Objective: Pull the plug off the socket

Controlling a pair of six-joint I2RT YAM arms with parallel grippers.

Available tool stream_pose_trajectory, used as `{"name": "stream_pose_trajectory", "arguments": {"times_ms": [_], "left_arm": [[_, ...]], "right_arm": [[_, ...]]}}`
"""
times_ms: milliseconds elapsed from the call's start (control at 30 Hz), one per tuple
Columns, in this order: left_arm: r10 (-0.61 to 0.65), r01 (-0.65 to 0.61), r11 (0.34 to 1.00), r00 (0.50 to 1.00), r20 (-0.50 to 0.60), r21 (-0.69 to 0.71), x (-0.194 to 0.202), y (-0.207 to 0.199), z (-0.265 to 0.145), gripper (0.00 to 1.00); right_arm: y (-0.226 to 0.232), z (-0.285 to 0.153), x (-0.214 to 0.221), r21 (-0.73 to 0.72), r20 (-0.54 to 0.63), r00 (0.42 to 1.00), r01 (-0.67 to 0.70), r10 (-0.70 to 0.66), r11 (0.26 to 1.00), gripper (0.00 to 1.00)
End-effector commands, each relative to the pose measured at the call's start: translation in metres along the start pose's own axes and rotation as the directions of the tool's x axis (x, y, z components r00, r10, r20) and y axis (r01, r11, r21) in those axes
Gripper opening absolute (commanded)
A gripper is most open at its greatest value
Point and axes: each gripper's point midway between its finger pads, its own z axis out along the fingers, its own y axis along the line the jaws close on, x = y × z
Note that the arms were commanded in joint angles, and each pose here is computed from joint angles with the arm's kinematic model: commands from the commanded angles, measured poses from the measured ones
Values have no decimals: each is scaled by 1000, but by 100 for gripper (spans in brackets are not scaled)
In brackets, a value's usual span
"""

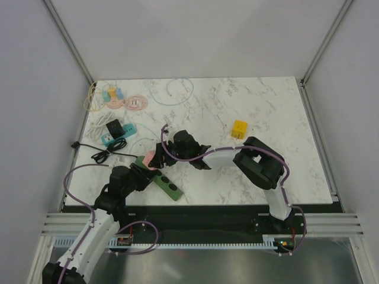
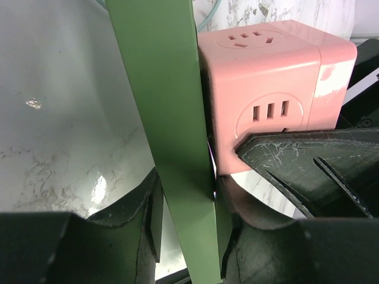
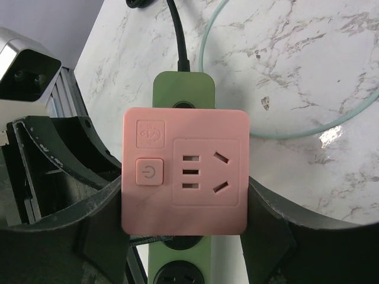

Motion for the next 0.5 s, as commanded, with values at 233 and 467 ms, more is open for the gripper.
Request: {"name": "stream_pose_trajectory", "arguments": {"times_ms": [233,467], "left_arm": [[-113,79,991,928,-355,-109,74,24,-30,2],[-87,43,988,949,-302,-150,60,20,-37,2]], "right_arm": [[14,-31,-77,-187,103,966,-215,237,958,0],[-10,-31,-65,-41,99,977,-184,187,982,0]]}}
